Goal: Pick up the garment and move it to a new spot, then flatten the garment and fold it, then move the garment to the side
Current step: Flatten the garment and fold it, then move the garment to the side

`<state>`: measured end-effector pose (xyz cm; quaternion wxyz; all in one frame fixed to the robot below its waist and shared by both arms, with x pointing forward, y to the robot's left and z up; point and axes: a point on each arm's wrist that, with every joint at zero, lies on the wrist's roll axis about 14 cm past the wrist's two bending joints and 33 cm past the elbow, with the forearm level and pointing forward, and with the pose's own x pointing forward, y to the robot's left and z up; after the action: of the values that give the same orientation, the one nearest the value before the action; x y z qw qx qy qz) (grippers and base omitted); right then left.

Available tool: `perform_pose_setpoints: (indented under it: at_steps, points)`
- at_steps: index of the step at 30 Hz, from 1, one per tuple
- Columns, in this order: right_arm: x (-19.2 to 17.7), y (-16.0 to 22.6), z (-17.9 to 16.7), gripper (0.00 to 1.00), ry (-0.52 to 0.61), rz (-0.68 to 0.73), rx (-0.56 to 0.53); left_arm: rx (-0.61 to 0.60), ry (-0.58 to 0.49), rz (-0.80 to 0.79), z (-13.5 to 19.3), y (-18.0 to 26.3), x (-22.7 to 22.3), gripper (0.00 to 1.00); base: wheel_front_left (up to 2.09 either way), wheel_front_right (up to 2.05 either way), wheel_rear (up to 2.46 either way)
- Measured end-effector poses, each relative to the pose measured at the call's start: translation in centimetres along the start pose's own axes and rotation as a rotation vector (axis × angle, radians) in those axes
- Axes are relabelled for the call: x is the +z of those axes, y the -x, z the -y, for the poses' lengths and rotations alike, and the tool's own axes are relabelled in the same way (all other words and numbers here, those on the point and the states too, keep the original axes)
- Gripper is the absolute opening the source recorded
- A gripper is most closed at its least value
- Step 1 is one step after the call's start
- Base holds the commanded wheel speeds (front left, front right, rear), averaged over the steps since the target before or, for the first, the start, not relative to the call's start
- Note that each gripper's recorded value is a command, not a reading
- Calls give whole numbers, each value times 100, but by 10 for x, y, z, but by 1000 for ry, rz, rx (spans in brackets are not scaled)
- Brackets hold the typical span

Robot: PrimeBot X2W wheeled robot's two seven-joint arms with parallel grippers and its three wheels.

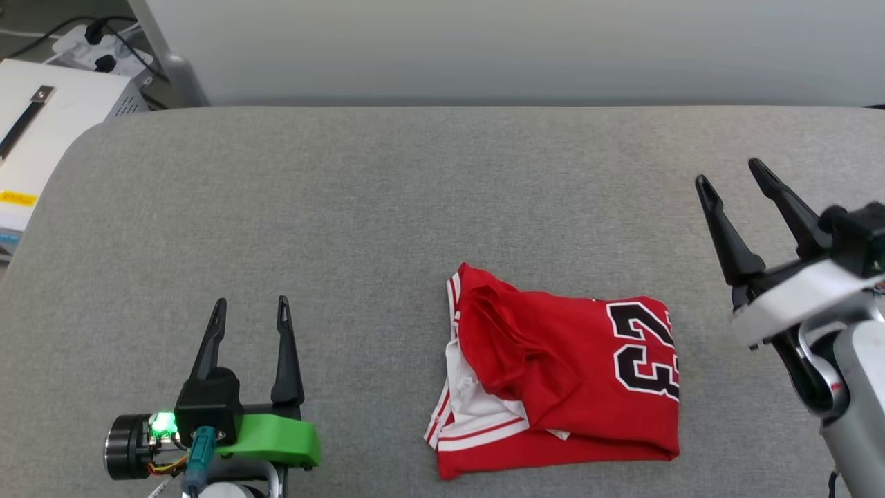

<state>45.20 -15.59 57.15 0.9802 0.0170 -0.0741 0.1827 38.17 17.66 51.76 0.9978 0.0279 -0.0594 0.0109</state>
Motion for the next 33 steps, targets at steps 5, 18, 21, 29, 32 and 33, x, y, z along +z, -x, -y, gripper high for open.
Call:
perform_pose_setpoints:
  at_steps: [5,18,21,29,32,33]
  points:
    - [4,30,16,100,8,54,-119,-21,5,19,6,3,7,100,0,0,0]
    - [-25,86,0,100,-86,17,-240,-31,9,30,9,15,12,100,0,0,0]
    - [-32,92,-4,100,-83,-5,-241,-29,9,30,8,17,13,100,0,0,0]
    - [-36,95,-7,100,-62,-22,-234,-24,8,23,6,19,11,100,0,0,0]
    - [-26,89,-3,100,-40,5,-226,-21,8,20,6,19,10,100,0,0,0]
    - [-21,85,-2,100,-27,18,-219,-21,9,20,6,20,10,100,0,0,0]
